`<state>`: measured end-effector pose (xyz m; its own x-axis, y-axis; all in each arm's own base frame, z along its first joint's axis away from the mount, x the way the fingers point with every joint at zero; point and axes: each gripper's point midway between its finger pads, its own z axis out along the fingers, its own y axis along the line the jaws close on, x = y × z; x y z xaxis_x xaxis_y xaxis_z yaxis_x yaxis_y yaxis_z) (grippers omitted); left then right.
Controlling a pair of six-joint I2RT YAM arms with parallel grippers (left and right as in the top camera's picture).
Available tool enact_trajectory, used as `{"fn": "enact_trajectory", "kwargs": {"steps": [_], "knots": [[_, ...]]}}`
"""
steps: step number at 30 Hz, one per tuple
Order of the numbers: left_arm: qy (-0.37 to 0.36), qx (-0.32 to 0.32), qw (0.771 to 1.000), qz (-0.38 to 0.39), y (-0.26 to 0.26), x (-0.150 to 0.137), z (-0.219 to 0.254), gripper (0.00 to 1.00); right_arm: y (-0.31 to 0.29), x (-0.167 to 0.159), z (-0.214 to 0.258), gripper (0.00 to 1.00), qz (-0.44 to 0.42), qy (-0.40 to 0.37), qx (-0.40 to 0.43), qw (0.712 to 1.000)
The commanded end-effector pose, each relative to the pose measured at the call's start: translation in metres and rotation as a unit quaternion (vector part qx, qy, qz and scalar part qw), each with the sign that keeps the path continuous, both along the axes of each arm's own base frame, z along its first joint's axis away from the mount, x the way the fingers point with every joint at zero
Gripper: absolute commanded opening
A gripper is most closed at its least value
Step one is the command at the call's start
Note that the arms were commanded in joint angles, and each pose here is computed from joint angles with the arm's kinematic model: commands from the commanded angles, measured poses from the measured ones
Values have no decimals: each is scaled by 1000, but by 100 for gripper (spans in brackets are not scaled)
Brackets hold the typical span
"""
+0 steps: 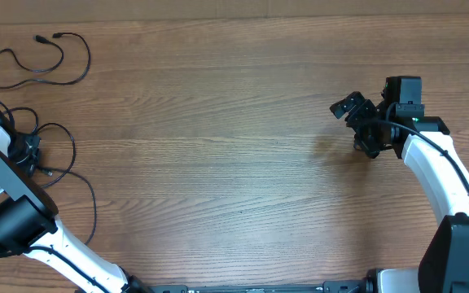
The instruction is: Untangle cables
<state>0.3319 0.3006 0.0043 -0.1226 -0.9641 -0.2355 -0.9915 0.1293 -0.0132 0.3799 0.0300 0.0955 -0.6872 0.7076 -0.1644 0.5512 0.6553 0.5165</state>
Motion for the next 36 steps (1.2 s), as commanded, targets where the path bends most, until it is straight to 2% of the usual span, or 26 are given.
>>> {"fn": "enact_trajectory", "kwargs": {"steps": [1,9,14,19,23,25,27,36], "knots": [[-5,14,1000,0,13,3,14,4,-3,7,8,100,-2,-13,-6,1000],[-8,17,1000,0,16,8,27,6,-3,7,8,100,-2,-13,-6,1000],[-9,17,1000,0,17,9,30,10,-3,7,8,100,-2,-13,-6,1000],[-4,13,1000,-1,15,6,29,4,-3,7,8,100,-2,-13,-6,1000],[-1,11,1000,-1,14,5,29,5,-3,7,8,100,-2,-13,-6,1000],[-1,10,1000,0,14,5,29,20,-3,7,8,100,-2,-13,-6,1000],[-2,9,1000,-1,13,5,28,27,-3,7,8,100,-2,-13,-6,1000],[9,-6,1000,-4,8,5,7,31,-3,7,8,100,-2,-13,-6,1000]]}}
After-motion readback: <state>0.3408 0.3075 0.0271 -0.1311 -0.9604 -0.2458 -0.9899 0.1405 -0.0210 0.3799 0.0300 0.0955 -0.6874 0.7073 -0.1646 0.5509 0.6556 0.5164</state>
